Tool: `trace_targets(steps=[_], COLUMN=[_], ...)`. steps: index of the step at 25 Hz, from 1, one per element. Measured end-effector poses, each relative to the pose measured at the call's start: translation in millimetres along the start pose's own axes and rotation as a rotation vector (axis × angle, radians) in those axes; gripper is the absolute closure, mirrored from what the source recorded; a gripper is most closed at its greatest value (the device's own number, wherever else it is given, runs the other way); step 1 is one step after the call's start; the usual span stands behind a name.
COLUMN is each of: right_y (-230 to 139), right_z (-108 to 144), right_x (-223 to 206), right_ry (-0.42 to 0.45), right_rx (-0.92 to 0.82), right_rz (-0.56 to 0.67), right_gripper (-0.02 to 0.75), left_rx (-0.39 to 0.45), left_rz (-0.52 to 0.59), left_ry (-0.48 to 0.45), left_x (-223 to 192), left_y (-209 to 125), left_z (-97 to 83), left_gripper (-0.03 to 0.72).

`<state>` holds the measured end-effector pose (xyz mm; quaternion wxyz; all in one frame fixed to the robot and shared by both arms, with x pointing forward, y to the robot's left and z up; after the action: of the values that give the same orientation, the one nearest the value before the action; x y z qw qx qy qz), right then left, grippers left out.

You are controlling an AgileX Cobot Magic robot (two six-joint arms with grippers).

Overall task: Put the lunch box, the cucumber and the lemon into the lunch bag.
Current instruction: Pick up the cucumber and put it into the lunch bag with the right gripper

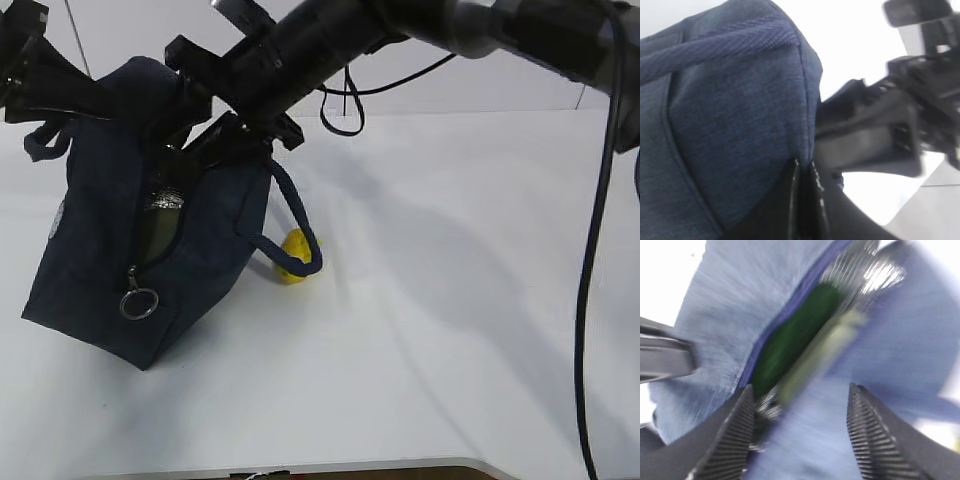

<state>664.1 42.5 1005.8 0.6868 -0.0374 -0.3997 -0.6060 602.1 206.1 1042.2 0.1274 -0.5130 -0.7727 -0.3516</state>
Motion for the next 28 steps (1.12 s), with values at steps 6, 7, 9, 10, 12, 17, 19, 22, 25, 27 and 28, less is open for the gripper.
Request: trace_targets(steps=[6,7,9,10,12,17,19,22,25,27,28], right_y=[8.6,12.8,19.1,22.4,25.9,28.7,29.1,30.2,30.8,25.4,20.2], right_z=[7.1,8.4,9.6,10.1,8.8,-17.3,-27.7,-37.5,-43.8,-48.3,-52.1], right_x=[25.3,31.1,39.8,44.6,50.6,62.5,66.9,73.1,78.7,76.5,73.7], right_ry=[-0.117,-0.133,-0.170,-0.180,-0.203,-0.373,-0.448,-0.525,-0.575,-0.583,-0.586], right_rx=[0.160,0.179,0.212,0.217,0.219,0.198,0.179,0.161,0.126,0.063,0.023], right_rz=[0.027,0.013,-0.009,-0.022,-0.036,-0.034,-0.034,-0.041,-0.053,-0.045,-0.030], right_gripper=[0.265,0.265,0.265,0.265,0.265,0.265,0.265,0.265,0.265,0.265,0.265], left_rx=[-0.042,-0.054,-0.074,-0.080,-0.087,-0.109,-0.125,-0.131,-0.123,-0.117,-0.116], left_rz=[-0.011,-0.006,-0.005,-0.005,-0.007,0.000,0.007,0.007,-0.004,-0.009,-0.010], left_ry=[0.072,0.089,0.120,0.129,0.141,0.182,0.216,0.252,0.268,0.275,0.275], left_x=[0.7,0.9,1.8,2.0,2.2,6.3,10.0,16.1,21.3,23.9,24.3], left_y=[1.9,1.3,1.5,1.6,2.0,2.3,2.3,3.8,6.2,7.4,7.6], left_z=[10.6,13.2,18.2,19.6,21.2,29.5,36.9,46.5,52.8,55.7,56.0], left_gripper=[0.701,0.701,0.701,0.701,0.701,0.701,0.701,0.701,0.701,0.701,0.701])
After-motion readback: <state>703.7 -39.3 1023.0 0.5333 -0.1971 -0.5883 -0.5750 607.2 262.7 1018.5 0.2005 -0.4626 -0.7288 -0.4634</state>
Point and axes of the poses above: a point on each arm's last joint axis where the gripper is mounted, x pointing back along that axis away from the gripper, z along the wrist's bending axis when the last joint is at zero, y = z × x, the point moved 6 cm from there along -x, pointing out along that axis toward the gripper, and after that the axes turned 8 degrees about x, right-handed, at the moved point
